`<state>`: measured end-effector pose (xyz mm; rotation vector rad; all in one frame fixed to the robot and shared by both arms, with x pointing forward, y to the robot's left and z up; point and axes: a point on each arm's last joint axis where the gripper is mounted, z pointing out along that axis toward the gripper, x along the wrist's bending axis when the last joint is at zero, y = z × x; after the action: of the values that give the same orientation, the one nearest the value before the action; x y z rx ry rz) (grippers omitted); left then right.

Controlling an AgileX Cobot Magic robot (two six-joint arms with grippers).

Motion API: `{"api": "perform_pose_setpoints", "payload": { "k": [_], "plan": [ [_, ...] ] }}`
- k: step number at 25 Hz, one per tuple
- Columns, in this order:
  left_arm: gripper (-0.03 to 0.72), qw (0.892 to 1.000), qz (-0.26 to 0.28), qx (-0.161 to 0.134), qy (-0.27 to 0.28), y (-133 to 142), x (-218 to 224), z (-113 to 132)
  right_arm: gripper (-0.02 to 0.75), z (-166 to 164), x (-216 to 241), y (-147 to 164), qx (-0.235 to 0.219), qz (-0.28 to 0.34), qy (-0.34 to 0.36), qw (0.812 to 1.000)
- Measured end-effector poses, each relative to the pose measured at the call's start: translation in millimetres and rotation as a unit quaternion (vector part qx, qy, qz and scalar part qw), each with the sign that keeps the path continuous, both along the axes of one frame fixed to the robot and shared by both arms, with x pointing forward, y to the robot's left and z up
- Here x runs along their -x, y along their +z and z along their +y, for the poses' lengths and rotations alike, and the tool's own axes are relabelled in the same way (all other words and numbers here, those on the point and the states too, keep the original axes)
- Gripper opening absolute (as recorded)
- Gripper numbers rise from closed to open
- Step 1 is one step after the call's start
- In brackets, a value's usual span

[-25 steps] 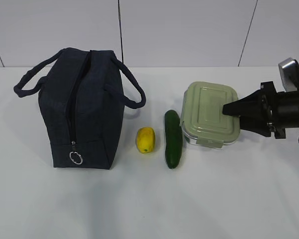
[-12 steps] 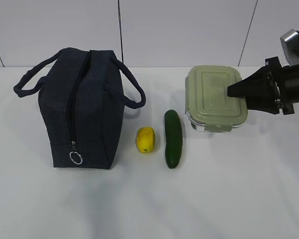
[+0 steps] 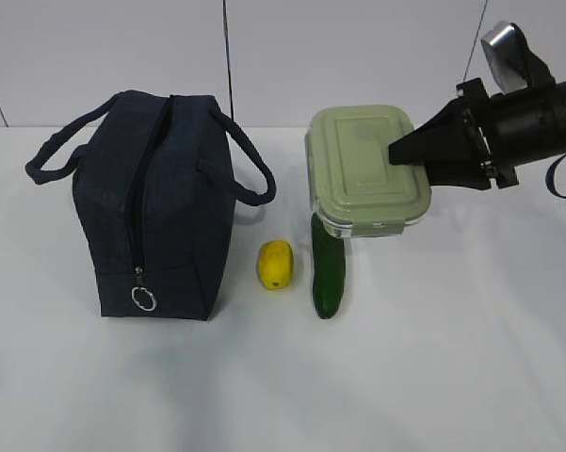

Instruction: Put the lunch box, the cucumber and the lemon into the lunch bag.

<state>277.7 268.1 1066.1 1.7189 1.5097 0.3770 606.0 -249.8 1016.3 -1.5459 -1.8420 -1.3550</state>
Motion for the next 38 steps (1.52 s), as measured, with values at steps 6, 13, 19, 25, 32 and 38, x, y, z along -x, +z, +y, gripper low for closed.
{"api": "perform_pose_setpoints", "payload": {
  "k": [6, 13, 19, 25, 32, 38],
  "plan": [
    [0.238, 1.000, 0.015, 0.010, 0.011, -0.1, -19.1, 0.2, 0.356, 16.0, -8.1, 20.7, 0.003, -0.012, 0.012, 1.000],
    [0.240, 0.998, 0.039, 0.032, 0.026, -5.2, -61.2, -0.9, 0.356, 28.0, -13.1, 38.6, -0.001, -0.017, 0.016, 1.000],
    [0.241, 0.998, 0.057, 0.036, 0.011, 9.1, -108.3, -3.4, 0.356, 40.5, -12.7, 45.9, -0.006, -0.017, 0.027, 0.999],
    [0.241, 0.995, 0.087, 0.039, 0.003, 28.5, -169.5, -5.1, 0.356, 51.8, -12.5, 53.1, -0.018, -0.024, 0.036, 0.999],
    [0.257, 0.995, 0.092, 0.032, -0.012, 33.1, -225.2, -7.3, 0.356, 58.8, -12.8, 55.1, -0.029, -0.022, 0.030, 0.999],
    [0.296, 0.993, 0.103, 0.044, -0.038, 19.0, -261.7, -12.4, 0.356, 77.8, -12.3, 57.3, -0.040, -0.029, 0.024, 0.999]
  ]
}}
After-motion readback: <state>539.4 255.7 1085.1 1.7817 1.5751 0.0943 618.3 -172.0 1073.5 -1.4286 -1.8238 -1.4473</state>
